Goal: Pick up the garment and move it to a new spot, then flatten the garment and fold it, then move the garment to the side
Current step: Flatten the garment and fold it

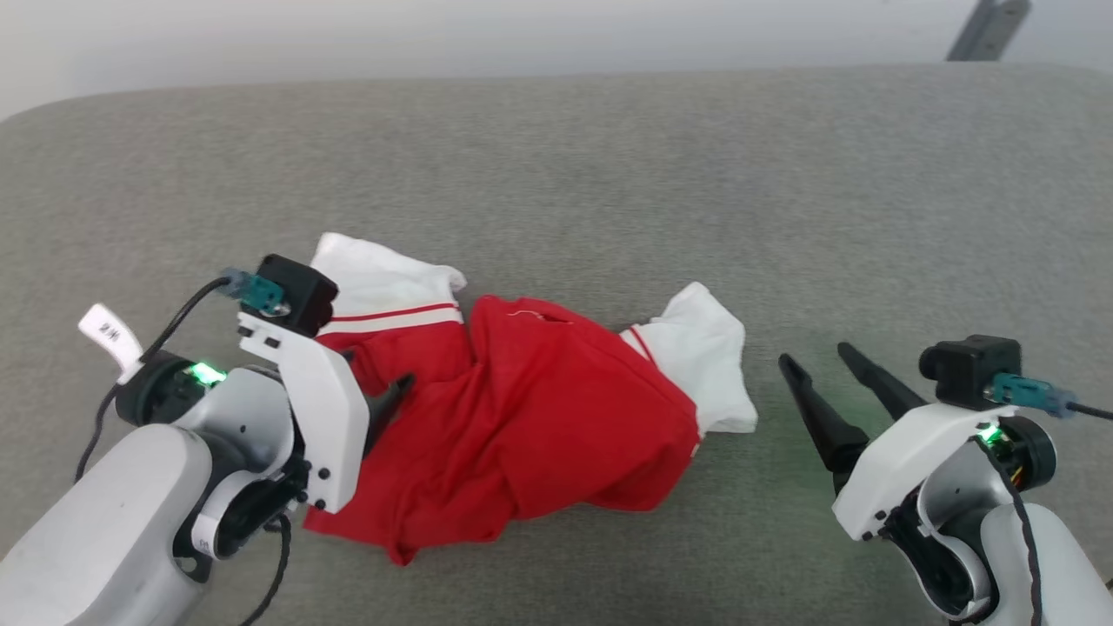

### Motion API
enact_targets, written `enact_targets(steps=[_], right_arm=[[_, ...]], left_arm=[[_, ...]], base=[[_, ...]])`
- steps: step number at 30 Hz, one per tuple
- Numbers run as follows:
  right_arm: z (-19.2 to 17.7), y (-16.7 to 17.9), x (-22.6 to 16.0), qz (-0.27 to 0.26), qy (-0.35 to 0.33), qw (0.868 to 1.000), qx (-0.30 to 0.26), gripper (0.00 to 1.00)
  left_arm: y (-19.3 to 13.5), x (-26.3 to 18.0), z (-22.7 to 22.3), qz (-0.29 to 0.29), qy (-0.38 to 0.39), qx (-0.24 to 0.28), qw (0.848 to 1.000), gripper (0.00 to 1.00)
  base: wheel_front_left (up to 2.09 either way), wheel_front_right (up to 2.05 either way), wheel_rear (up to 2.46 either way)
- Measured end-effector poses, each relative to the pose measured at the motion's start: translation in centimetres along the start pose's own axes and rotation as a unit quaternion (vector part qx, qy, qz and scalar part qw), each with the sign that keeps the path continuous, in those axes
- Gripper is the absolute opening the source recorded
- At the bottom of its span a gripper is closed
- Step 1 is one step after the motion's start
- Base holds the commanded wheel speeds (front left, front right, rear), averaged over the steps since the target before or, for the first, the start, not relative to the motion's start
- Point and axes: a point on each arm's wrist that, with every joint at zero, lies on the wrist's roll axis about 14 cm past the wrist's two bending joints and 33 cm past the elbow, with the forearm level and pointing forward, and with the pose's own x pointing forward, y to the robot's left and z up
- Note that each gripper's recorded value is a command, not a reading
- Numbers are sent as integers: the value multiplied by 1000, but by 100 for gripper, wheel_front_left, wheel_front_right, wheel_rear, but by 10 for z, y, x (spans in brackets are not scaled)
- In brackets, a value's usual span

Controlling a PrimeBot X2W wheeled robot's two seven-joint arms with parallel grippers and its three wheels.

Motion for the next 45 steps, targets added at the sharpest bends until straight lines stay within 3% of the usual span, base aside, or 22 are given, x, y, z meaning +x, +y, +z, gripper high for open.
enact_targets(steps=[8,16,22,25,27,35,45], right_arm=[[-16,14,26,39,77,996,-36,100],[-41,15,57,52,166,980,-93,100],[-65,21,75,68,240,961,-116,100],[-75,22,82,70,274,951,-125,100],[-76,23,86,73,289,944,-142,0],[-44,17,95,72,272,947,-157,0],[42,-51,85,-15,203,965,-165,0]], left_arm=[[38,-29,20,72,-156,-21,985,100],[83,-64,10,168,-278,-53,944,100],[102,-81,-21,230,-327,-85,913,100],[103,-82,-39,243,-329,-111,906,100],[102,-82,-49,249,-327,-126,903,100],[104,-96,-60,271,-351,-158,882,100],[101,-103,-63,274,-368,-165,873,100]], base=[[0,0,0],[0,0,0],[0,0,0],[0,0,0],[0,0,0],[0,0,0],[0,0,0]])
